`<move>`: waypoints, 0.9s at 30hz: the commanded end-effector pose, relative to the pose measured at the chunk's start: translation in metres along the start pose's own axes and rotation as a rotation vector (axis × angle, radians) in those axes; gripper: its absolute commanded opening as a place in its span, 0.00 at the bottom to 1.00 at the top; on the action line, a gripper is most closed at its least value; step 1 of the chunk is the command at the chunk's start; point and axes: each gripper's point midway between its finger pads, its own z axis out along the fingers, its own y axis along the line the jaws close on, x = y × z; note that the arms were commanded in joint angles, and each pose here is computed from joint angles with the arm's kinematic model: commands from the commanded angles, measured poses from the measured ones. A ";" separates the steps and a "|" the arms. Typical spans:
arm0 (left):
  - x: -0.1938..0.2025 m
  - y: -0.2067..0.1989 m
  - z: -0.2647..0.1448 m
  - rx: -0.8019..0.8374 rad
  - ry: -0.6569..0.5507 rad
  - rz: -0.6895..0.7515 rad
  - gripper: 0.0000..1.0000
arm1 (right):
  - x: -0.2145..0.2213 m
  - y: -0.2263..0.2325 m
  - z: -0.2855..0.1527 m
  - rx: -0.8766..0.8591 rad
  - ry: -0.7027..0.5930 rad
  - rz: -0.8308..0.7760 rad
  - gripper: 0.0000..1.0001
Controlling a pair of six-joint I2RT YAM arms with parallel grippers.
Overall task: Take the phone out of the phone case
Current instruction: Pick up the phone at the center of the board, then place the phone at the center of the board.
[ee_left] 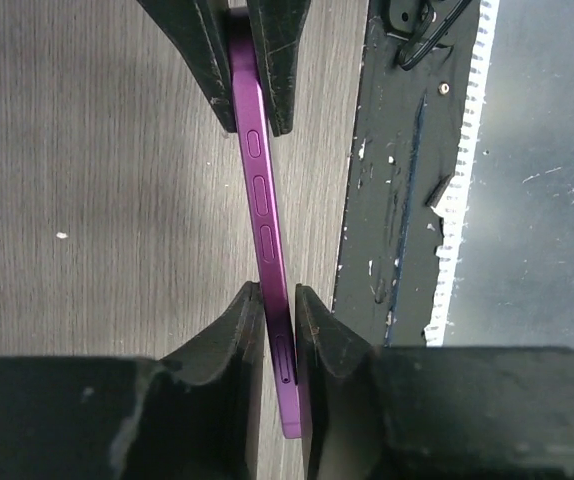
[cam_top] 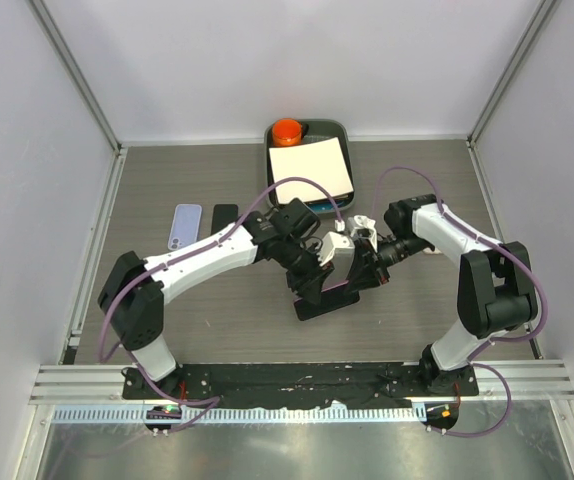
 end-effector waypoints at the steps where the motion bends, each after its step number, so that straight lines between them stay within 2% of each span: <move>1: -0.006 -0.011 0.007 0.038 0.003 0.048 0.17 | -0.029 0.019 -0.003 -0.029 -0.094 0.120 0.01; 2: -0.006 -0.012 0.007 0.036 0.007 0.050 0.08 | -0.029 0.018 -0.004 -0.026 -0.097 0.122 0.01; 4: -0.004 -0.011 0.011 0.033 0.019 0.050 0.01 | -0.030 0.017 -0.006 -0.019 -0.105 0.124 0.01; 8: -0.004 -0.008 0.014 0.023 0.025 0.042 0.00 | -0.031 0.012 -0.011 -0.001 -0.115 0.134 0.01; 9: -0.004 -0.008 0.014 0.023 0.024 0.037 0.00 | -0.032 0.011 -0.013 0.006 -0.119 0.142 0.05; 10: -0.005 -0.005 0.015 0.007 0.024 0.034 0.00 | -0.033 0.009 -0.016 0.017 -0.125 0.152 0.11; 11: -0.007 -0.003 0.016 -0.002 0.018 0.026 0.00 | -0.036 0.004 -0.024 0.047 -0.142 0.169 0.26; 13: -0.010 0.005 0.016 -0.047 0.009 0.011 0.00 | -0.039 -0.002 -0.038 0.094 -0.168 0.191 0.38; 14: -0.013 0.008 0.018 -0.056 -0.006 -0.004 0.00 | -0.039 -0.007 -0.052 0.144 -0.198 0.211 0.49; 16: -0.020 0.012 0.019 -0.067 -0.024 -0.026 0.00 | -0.040 -0.011 -0.069 0.208 -0.222 0.212 0.59; 17: -0.025 0.017 0.022 -0.068 -0.040 -0.057 0.00 | -0.036 -0.016 -0.085 0.266 -0.243 0.234 0.78; 19: -0.041 0.025 0.022 -0.084 -0.093 -0.073 0.00 | -0.035 -0.016 -0.102 0.331 -0.262 0.240 0.86; 24: -0.077 0.054 0.031 -0.140 -0.196 -0.197 0.00 | -0.025 -0.010 -0.153 0.543 -0.318 0.263 0.89; 26: -0.103 0.065 0.032 -0.150 -0.267 -0.218 0.00 | -0.021 -0.006 -0.162 0.596 -0.329 0.271 0.89; 27: -0.104 0.075 0.043 -0.141 -0.272 -0.298 0.00 | -0.018 -0.003 -0.170 0.636 -0.338 0.280 0.89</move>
